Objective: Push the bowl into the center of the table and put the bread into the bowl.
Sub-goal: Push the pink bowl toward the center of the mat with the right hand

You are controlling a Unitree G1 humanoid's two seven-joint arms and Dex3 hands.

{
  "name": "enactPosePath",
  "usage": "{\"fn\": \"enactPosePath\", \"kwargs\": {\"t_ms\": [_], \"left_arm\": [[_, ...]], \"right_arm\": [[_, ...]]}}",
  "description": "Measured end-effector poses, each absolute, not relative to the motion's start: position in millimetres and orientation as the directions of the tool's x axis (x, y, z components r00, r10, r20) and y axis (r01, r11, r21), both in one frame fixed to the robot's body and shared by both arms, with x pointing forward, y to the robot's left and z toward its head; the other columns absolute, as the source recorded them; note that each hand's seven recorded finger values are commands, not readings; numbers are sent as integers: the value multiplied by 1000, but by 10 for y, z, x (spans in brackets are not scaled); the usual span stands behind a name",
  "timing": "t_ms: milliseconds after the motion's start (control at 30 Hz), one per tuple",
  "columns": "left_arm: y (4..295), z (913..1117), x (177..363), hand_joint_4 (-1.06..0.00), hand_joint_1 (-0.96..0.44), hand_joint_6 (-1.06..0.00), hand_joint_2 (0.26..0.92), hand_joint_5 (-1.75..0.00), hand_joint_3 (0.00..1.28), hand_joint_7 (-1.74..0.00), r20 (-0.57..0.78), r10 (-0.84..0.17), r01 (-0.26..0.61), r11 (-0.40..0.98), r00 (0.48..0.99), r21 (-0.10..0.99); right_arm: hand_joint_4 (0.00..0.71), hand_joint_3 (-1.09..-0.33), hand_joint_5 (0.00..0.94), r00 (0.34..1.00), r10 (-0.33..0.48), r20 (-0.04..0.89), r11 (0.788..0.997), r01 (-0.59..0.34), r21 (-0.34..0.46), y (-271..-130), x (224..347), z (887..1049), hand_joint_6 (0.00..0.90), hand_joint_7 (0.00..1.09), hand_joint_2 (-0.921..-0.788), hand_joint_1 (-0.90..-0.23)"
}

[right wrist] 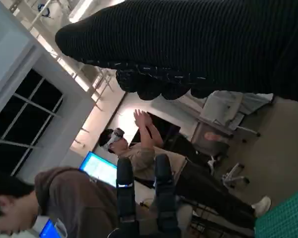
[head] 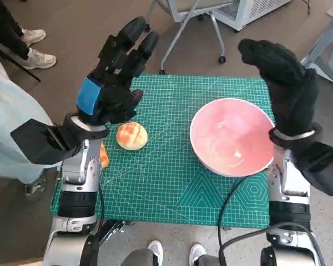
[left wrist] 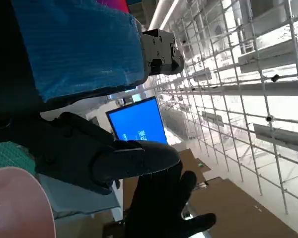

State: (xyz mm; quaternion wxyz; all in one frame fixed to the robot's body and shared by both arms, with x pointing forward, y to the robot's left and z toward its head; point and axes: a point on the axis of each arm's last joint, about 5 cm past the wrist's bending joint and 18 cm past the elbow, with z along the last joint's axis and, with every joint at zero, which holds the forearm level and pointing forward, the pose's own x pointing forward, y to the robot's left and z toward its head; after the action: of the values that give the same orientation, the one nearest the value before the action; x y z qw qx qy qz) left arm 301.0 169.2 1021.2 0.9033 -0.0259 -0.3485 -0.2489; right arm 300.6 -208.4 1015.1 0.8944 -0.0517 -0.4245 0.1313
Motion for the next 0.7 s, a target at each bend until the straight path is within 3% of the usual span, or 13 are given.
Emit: {"fn": "enactPosePath", "kwargs": {"t_ms": [167,333,500,700], "left_arm": [[1712,10222,3006,-139,-650,1,921,-1,485,-368,645,-427,461,878,633,130],[1710,10227,3003,-139,-651,1,921,-1,484,-368,647,-429,461,877,631,132],[1709,10227,3002,-140,-651,1,921,-1,481,-368,647,-429,462,877,630,133],[1712,10225,2997,-139,-650,1,921,-1,483,-352,646,-430,460,878,631,135]], "right_arm": [[152,-663,18,672,172,720,981,-51,-187,-2376,3018,10024,146,216,-921,-658],[136,-719,7,751,44,659,987,70,-145,-2576,3028,9874,139,193,-921,-627],[111,-751,1,826,-102,554,984,164,-63,-2719,3025,9685,141,177,-921,-595],[93,-773,0,903,-267,335,964,250,96,-2781,2979,9352,156,168,-921,-581]]}}
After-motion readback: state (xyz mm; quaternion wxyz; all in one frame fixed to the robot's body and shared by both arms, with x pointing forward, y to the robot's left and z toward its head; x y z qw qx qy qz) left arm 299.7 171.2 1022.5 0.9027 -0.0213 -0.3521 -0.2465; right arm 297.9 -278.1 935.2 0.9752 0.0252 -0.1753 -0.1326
